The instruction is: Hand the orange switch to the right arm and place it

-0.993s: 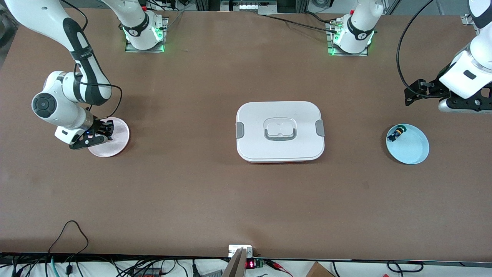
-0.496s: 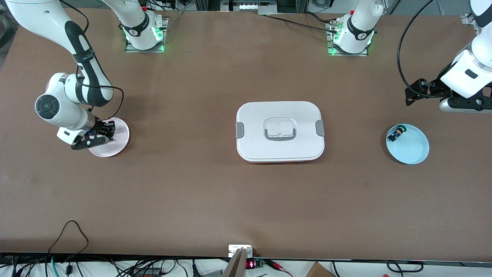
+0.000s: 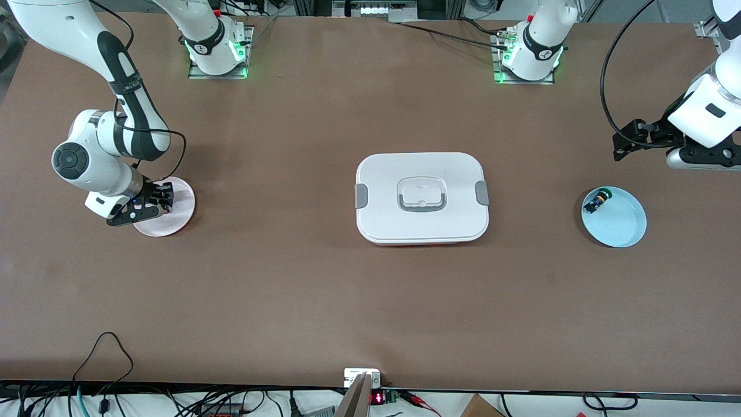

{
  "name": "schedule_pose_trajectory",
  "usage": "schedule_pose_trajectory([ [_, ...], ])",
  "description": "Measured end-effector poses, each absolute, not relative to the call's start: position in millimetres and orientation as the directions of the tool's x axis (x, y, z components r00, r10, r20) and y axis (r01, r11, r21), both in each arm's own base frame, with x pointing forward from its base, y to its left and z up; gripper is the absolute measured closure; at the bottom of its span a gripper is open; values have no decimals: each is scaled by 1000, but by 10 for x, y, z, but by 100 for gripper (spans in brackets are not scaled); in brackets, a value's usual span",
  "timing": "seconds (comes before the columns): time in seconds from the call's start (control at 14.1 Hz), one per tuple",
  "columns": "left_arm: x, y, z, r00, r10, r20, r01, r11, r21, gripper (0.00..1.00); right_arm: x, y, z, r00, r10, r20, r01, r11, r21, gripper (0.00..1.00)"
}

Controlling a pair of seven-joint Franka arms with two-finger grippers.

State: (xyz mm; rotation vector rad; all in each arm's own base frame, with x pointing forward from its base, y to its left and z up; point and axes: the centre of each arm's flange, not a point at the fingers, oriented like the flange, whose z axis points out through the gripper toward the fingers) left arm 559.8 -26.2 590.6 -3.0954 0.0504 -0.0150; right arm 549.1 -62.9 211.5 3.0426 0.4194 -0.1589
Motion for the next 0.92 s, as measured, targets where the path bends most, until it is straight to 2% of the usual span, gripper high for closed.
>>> schedule_pose_trajectory([
  [0.14,5599,-261,5903,999,-32,8,-32,-998,-46,0,5595,-628,2304,959,266,-97,272,-961,56,43],
  [0.21,5600,-261,5902,999,-32,8,-32,-998,-46,0,5650,-630,2459,959,264,-105,270,-961,53,32],
  [0.43,5600,-261,5902,999,-32,8,-32,-998,-46,0,5891,-615,3171,958,260,-121,267,-963,47,5],
  [0.5,5600,-261,5901,999,-32,8,-32,-998,-46,0,5960,-565,3421,957,267,-114,274,-961,47,0],
  [0.71,5597,-261,5896,999,-32,4,-32,-998,-46,0,6070,-335,4048,952,300,-66,303,-951,53,0],
  [0.92,5598,-265,5891,999,-33,2,-33,-998,-46,0,6038,-128,4617,954,296,-56,297,-955,17,0],
])
